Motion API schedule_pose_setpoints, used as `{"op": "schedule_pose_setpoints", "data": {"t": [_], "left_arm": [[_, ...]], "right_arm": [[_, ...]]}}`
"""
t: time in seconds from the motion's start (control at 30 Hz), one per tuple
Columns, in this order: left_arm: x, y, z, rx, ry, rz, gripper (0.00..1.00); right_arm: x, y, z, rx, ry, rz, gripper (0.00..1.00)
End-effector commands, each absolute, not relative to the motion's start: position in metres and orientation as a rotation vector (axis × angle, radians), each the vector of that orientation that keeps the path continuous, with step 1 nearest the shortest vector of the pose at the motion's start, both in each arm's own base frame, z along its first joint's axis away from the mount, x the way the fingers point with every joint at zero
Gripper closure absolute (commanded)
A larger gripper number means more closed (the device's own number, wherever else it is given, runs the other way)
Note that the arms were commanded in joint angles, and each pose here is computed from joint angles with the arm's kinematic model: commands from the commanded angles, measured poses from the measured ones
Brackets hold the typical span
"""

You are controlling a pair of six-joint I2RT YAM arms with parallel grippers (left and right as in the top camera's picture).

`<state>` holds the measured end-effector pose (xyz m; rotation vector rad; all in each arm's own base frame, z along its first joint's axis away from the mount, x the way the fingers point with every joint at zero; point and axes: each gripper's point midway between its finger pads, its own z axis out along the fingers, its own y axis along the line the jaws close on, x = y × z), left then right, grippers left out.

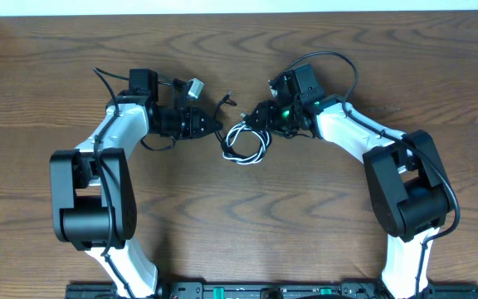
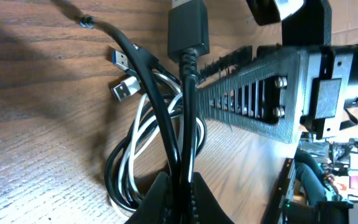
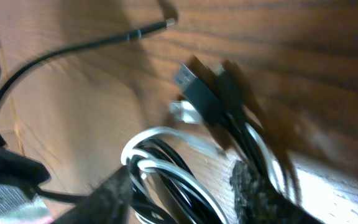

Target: Untangle cables

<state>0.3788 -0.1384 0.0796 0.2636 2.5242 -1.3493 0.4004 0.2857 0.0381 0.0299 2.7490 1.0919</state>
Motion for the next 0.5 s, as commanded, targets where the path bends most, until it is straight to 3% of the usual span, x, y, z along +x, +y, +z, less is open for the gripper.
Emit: {"op": "schedule_pose_setpoints", "data": {"t": [0.0, 0.33, 0.47], "left_arm": [[0.382, -0.134, 0.072, 0.190, 2.578, -1.294, 0.93], [0.396, -0.091, 0.040, -0.255, 2.763, -0.985, 0.93], [0.393, -0.071, 0.032, -0.454, 2.781, -0.958, 0.93]], "right_arm": [[0.390, 0.283, 0.027, 0.040, 2.810, 1.062, 0.42], [0.356, 0.276, 0.018, -0.039, 2.945, 1.070, 0.38], [0.353, 0.279, 0.019, -0.017, 2.959, 1.086, 0.32]]}}
